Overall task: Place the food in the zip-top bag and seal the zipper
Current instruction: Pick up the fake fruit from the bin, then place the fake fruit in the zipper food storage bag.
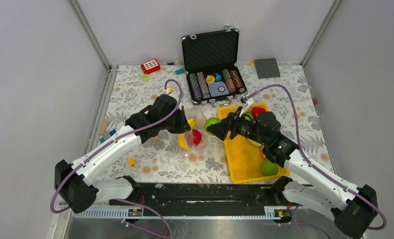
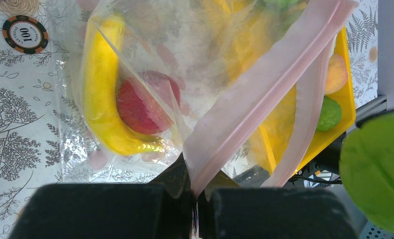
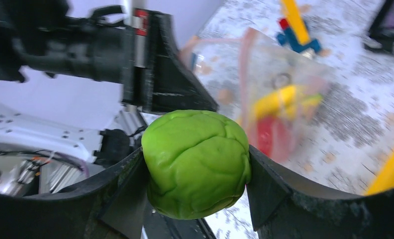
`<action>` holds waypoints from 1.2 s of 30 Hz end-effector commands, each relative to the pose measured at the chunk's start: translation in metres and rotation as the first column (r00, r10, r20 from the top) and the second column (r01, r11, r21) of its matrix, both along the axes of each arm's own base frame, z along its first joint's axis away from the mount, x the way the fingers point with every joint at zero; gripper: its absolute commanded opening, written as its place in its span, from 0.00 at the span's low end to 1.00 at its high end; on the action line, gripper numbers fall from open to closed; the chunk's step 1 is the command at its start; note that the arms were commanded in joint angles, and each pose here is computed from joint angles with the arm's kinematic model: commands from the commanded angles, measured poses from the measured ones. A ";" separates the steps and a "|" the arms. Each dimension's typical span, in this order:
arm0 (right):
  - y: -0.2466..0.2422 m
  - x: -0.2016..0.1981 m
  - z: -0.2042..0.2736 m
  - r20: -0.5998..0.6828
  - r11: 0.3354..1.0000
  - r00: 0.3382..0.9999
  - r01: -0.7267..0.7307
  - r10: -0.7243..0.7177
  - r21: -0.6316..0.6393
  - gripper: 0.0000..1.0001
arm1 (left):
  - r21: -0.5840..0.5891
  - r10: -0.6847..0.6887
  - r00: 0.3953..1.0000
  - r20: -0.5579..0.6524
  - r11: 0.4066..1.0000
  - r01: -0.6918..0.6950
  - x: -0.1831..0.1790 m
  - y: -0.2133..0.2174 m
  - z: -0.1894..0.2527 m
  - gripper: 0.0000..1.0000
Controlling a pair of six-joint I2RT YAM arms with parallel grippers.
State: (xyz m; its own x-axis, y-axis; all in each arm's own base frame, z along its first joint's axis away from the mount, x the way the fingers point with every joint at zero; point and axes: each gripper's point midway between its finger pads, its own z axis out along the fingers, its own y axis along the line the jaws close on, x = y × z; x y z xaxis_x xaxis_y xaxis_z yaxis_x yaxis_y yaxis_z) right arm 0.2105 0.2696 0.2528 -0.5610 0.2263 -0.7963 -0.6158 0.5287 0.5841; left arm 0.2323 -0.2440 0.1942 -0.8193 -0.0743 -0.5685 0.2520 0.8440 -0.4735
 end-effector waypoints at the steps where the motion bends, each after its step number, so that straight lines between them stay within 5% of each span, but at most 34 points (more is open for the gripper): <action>1: 0.025 -0.020 0.069 0.190 0.960 0.966 -0.213 0.178 0.183 0.39 | -0.045 -0.012 0.999 0.048 0.999 0.014 0.007 -0.007 0.015 0.00; 6: 0.046 -0.014 0.062 0.200 0.971 0.961 -0.215 0.191 0.107 0.39 | -0.055 -0.017 0.999 0.052 0.998 0.020 0.006 -0.008 0.016 0.00; 17: 0.045 0.035 0.007 0.160 0.973 0.984 0.113 -0.081 -0.201 0.50 | -0.058 -0.006 0.998 0.070 0.998 0.010 0.004 -0.003 0.019 0.00; 24: 0.033 0.052 -0.020 0.125 0.916 0.976 0.213 -0.181 -0.340 0.66 | -0.072 -0.007 0.996 0.089 0.997 0.014 0.002 -0.002 0.025 0.00; 30: 0.034 0.049 -0.021 0.135 0.911 0.977 0.201 -0.163 -0.361 0.99 | -0.075 -0.007 0.996 0.094 0.997 0.014 0.002 -0.002 0.026 0.00; 36: 0.039 0.042 -0.011 0.158 0.938 0.980 0.163 -0.119 -0.307 1.00 | -0.073 -0.004 0.996 0.091 0.997 0.011 0.003 -0.002 0.025 0.00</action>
